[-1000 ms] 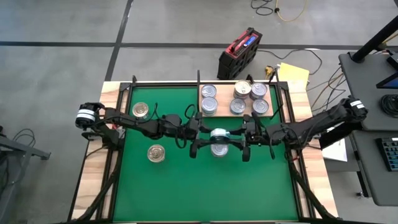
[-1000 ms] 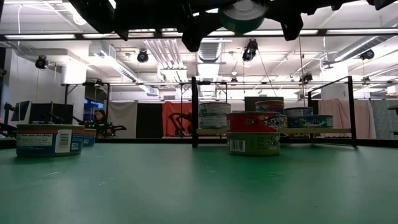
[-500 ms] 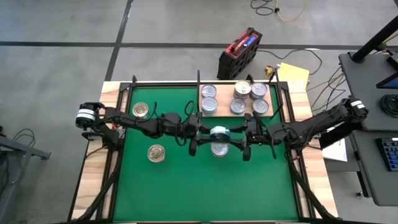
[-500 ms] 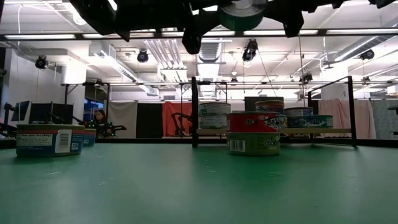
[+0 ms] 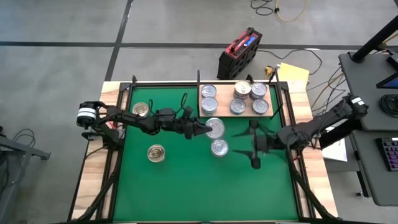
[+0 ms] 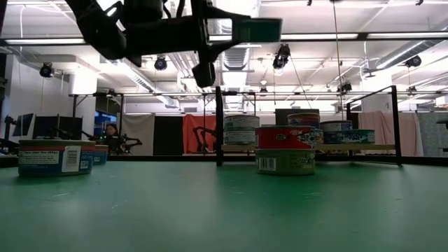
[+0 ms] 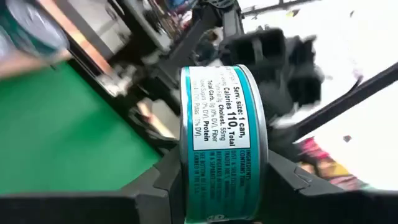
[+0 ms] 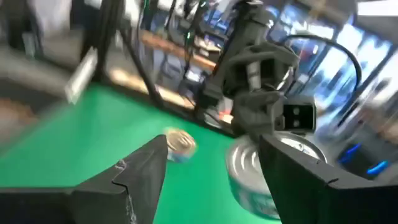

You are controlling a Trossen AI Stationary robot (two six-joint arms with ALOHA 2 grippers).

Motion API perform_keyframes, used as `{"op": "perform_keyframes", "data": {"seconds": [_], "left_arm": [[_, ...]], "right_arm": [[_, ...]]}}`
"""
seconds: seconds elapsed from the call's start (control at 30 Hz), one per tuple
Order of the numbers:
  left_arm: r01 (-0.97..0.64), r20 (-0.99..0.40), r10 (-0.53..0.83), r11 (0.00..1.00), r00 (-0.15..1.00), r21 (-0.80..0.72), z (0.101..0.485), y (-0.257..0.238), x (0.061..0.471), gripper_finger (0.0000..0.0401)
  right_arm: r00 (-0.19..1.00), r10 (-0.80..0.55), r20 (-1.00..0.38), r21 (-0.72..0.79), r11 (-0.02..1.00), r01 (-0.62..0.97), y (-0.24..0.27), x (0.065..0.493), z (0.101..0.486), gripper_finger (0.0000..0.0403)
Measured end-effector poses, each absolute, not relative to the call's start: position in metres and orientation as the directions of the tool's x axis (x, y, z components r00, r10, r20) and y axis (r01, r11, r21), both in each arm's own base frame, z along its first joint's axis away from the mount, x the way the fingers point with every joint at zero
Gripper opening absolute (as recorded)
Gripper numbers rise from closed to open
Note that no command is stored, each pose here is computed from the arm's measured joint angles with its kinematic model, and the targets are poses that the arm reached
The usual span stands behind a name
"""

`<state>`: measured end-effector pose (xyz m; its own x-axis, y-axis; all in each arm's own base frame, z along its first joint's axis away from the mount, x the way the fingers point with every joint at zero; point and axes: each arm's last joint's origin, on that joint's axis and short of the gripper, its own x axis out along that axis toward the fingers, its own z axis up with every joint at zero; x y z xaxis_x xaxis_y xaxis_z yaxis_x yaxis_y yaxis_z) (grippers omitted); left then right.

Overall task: Stack canned seafood by type on shelf
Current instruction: Stack the green/blue tuna can on top of the green/blue tuna can on the shelf

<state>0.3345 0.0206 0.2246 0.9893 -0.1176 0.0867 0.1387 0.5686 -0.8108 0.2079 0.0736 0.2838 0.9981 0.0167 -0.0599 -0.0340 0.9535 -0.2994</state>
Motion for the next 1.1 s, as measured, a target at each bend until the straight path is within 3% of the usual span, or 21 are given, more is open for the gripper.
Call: {"op": "perform_keyframes", "data": {"seconds": [0.17,0.3,0.43,0.53,0.77,1.1], "left_arm": [[0.178,0.129,-0.144,0.414,0.981,-0.892,0.229,0.02,0.334,0.012],[0.156,0.128,-0.102,0.361,0.987,-0.919,0.229,0.021,0.334,0.012],[0.131,0.129,-0.029,0.335,0.991,-0.933,0.229,0.023,0.334,0.012],[0.123,0.13,0.0,0.324,0.991,-0.938,0.229,0.024,0.335,0.012],[0.128,0.132,-0.009,0.322,0.991,-0.938,0.229,0.017,0.335,0.012],[0.168,0.169,-0.025,0.33,0.985,-0.929,0.236,0.007,0.337,0.012]], "right_arm": [[0.992,-0.068,-0.11,-0.677,0.736,-0.025,0.099,0.214,0.273,0.0234],[0.956,-0.27,-0.115,-0.883,0.469,0.027,0.119,0.223,0.268,0.0236],[0.888,-0.444,-0.121,-0.982,0.186,-0.041,0.132,0.24,0.256,0.0249],[0.825,-0.556,-0.099,-0.994,0.088,-0.06,0.135,0.254,0.25,0.0256],[0.742,-0.664,-0.089,-0.996,0.049,-0.076,0.126,0.28,0.245,0.025],[0.725,-0.683,-0.091,-0.996,0.057,-0.071,0.115,0.295,0.252,0.0217]]}}
